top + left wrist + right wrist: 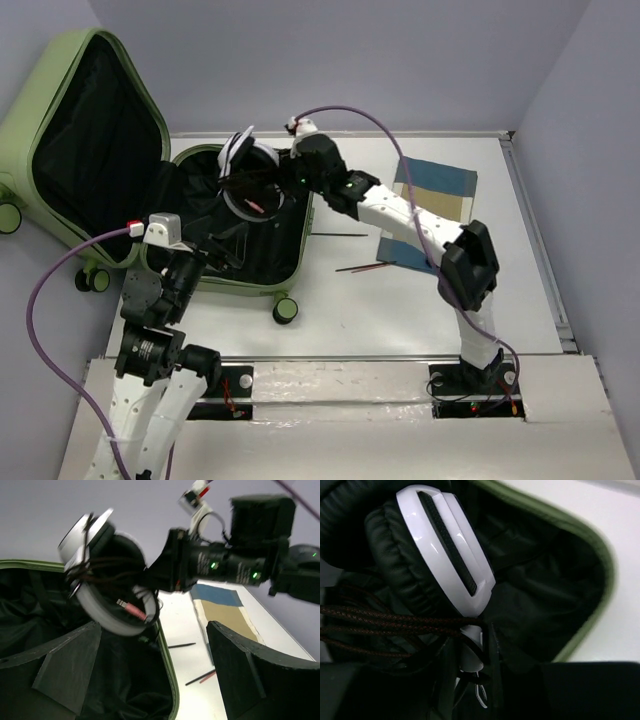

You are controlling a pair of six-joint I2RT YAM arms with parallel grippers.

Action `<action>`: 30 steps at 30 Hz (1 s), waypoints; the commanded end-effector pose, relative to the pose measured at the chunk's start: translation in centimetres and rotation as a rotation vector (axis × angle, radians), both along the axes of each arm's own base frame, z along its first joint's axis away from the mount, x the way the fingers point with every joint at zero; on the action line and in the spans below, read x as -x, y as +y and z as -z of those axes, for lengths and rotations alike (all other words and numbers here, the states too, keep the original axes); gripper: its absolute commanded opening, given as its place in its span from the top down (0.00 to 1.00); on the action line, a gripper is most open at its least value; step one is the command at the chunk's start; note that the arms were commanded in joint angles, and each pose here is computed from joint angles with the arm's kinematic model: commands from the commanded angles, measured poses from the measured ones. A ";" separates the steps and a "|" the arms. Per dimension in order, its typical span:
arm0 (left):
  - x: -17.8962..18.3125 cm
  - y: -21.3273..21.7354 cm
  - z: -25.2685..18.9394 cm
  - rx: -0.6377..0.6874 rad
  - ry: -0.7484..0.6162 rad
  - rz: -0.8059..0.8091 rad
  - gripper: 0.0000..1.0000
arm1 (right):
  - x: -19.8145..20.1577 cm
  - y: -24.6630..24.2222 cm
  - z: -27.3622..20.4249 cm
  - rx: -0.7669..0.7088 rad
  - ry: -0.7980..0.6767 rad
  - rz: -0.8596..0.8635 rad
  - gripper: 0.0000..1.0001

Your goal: Pack the luggage

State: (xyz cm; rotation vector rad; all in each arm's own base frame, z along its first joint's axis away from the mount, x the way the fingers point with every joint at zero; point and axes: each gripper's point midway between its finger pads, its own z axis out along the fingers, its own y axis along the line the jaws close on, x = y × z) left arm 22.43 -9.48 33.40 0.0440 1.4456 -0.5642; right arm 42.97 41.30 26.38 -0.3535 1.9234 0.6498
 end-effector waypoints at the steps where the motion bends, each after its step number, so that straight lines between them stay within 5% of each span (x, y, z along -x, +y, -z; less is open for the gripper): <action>1: 0.2 1.5 -2.5 0.037 -0.058 -0.075 0.01 | 0.6 5.2 -4.2 -0.105 -0.104 -0.091 0.53; 3: 0.2 1.4 -2.4 0.035 -0.057 -0.072 0.01 | 0.9 5.5 -4.0 -0.090 -0.102 -0.125 0.42; 12: 0.2 1.0 -2.1 0.032 -0.049 -0.052 0.01 | 4.7 -0.6 -5.4 0.076 -0.229 -0.319 0.47; 14: 0.1 0.9 -2.0 0.032 -0.048 -0.044 0.01 | 4.7 -3.8 -2.6 0.128 -0.206 -0.384 0.59; 20: 0.1 0.7 -2.0 0.028 -0.049 -0.031 0.01 | 2.5 -11.5 6.9 0.223 -0.026 -0.395 0.66; 24: -0.1 0.5 -1.8 0.019 -0.044 -0.026 0.01 | 2.3 -13.0 12.2 0.347 0.059 -0.425 0.52; 30: -0.1 0.3 -1.6 0.016 -0.040 -0.017 0.01 | 1.7 -13.6 17.2 0.434 0.168 -0.429 0.46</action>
